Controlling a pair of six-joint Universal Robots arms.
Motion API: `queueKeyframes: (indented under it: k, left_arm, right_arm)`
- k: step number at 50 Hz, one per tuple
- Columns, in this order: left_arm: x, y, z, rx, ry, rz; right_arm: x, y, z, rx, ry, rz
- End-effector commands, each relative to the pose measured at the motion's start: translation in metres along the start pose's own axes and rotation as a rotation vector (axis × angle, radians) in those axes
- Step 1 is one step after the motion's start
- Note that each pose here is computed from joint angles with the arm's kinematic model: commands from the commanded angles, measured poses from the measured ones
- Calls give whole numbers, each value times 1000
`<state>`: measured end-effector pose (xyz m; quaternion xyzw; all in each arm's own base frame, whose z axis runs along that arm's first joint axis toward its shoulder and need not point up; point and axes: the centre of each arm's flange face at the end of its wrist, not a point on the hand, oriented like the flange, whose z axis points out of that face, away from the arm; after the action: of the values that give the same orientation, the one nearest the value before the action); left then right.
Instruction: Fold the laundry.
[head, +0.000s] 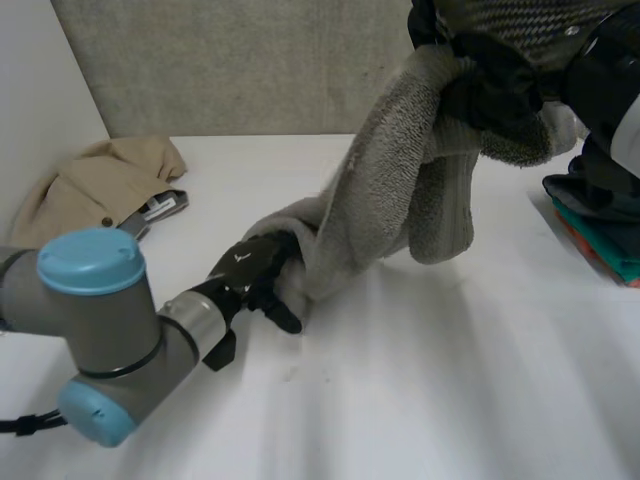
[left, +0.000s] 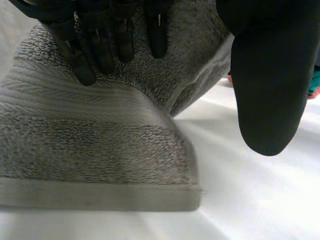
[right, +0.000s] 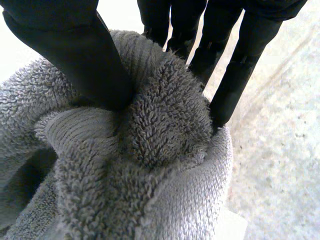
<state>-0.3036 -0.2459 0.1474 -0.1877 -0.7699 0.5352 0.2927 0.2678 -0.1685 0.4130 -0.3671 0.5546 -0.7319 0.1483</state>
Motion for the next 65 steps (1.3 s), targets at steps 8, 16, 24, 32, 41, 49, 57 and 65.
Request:
queueKeyframes:
  k: [8, 16, 24, 32, 41, 49, 57, 65]
  left_arm:
    - [21, -17, 31, 127, 1, 34]
    - [44, -28, 36, 208, 59, 38]
    - [44, -32, 43, 268, 47, 5]
    - [48, -33, 50, 283, 96, -181]
    - [51, -53, 59, 393, 154, -295]
    - [47, -63, 69, 455, 184, -365]
    - [38, -71, 67, 477, 162, -422]
    - [-13, -113, 41, 625, -47, -371]
  right_arm:
    - [-1, -37, -28, 109, 11, 63]
    - [-6, -36, -30, 105, -5, 105]
    - [-8, -36, -33, 102, -15, 166]
    - [-16, -37, -36, 104, -42, 179]
    - [-26, -22, -39, 51, -60, 201]
    - [-24, -22, -46, 54, -31, 200]
    - [-22, -16, -45, 35, -19, 197]
    - [11, -8, -31, 59, 108, 150]
